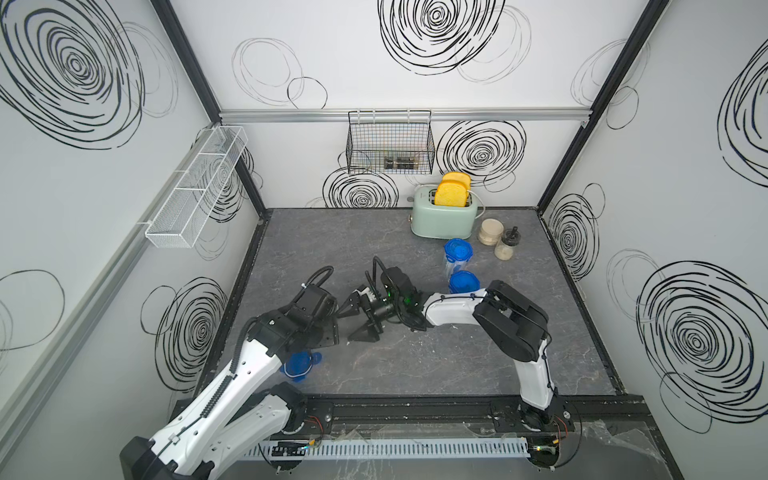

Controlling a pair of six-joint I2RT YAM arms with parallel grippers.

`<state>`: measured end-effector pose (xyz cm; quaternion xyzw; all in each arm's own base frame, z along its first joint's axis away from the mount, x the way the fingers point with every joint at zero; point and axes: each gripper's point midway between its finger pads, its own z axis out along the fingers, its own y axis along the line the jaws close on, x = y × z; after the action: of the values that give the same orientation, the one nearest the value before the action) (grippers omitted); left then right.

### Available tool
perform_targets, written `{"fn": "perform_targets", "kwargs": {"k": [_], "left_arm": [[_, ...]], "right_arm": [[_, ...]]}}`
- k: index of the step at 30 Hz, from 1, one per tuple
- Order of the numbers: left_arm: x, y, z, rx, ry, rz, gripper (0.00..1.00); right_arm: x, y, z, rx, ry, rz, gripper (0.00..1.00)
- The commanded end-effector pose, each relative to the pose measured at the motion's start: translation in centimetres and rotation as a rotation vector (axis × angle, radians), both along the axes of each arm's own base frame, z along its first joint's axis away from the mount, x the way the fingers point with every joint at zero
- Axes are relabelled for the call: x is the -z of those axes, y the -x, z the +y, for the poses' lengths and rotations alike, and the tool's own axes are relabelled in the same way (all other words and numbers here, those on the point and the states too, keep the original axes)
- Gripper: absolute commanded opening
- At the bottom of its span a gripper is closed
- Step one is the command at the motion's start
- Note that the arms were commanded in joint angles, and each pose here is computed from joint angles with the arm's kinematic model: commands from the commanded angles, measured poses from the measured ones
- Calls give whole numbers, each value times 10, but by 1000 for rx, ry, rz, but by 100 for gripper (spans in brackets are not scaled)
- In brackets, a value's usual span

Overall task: Take out toiletry kits
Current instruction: 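Pour the toiletry kits out of the container.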

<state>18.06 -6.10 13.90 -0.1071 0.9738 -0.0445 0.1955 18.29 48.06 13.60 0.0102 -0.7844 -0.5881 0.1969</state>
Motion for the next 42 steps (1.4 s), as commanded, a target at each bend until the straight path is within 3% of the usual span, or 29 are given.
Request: {"fn": "perform_targets", "kwargs": {"k": [1,12,24,37,40,42], "left_arm": [[-13,-9,-9,67,75,-13,20],[-9,-20,-2,24,125,81,16],[-25,-20,11,-45,97,45,15],[-14,-62,11,-82,120,-78,10],[-6,-57,7,-73,138,-55,11],[-4,-47,11,-81,116,-30,18]], "right_arm": [[2,-3,-27,-16,23,-116,98],[6,1,-71,-106,111,-435,98],[6,8,-80,-121,75,-441,98],[-5,9,-92,-79,85,-492,98],[-1,8,-94,-66,98,-494,98],[0,10,-94,-69,97,-483,98]]}}
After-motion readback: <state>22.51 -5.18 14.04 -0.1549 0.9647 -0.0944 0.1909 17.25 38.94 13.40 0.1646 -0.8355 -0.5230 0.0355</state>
